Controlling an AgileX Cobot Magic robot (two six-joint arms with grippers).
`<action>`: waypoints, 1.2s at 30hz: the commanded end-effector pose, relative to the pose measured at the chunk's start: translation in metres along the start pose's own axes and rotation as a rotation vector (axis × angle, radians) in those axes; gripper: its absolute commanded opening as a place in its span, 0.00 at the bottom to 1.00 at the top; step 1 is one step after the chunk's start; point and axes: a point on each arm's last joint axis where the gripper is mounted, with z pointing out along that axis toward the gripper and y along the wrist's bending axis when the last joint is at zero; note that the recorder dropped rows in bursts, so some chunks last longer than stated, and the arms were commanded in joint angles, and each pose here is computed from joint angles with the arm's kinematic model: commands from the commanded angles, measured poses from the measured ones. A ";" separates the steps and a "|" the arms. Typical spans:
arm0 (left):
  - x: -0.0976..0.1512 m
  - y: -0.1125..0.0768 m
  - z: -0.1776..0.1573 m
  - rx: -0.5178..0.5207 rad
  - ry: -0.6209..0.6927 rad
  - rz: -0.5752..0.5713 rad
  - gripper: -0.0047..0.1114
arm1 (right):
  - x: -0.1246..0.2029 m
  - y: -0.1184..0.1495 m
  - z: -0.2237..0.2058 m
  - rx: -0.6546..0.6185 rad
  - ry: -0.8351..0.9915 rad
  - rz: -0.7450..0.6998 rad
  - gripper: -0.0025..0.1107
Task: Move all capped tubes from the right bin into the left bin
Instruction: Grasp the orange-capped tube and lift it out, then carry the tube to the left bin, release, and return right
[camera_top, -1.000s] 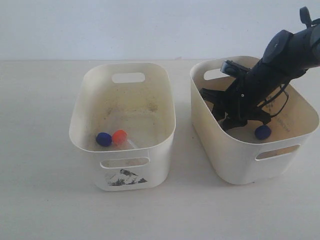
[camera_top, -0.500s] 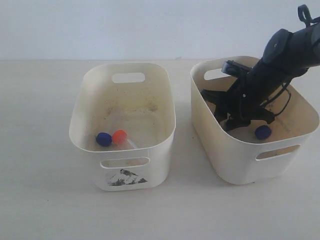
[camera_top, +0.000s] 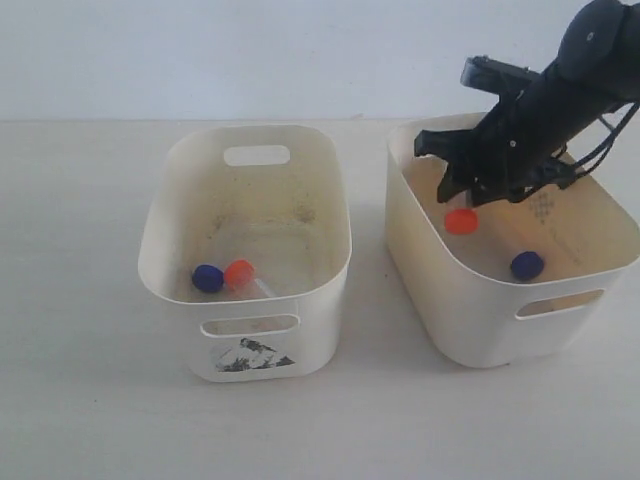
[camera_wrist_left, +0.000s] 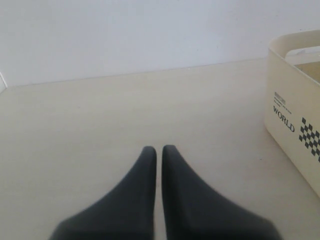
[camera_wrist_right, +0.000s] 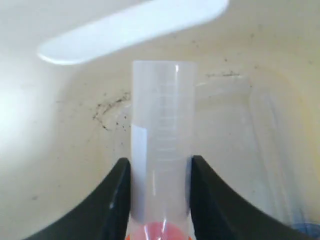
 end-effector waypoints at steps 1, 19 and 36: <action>-0.003 0.000 0.000 0.001 -0.020 -0.018 0.08 | -0.008 0.007 -0.033 -0.006 -0.098 -0.037 0.05; -0.003 0.000 0.000 0.001 -0.020 -0.018 0.08 | 0.026 0.132 -0.115 -0.398 -0.304 -0.277 0.05; -0.003 0.000 0.000 0.001 -0.020 -0.018 0.08 | 0.060 0.179 -0.038 -0.388 -0.203 -0.377 0.56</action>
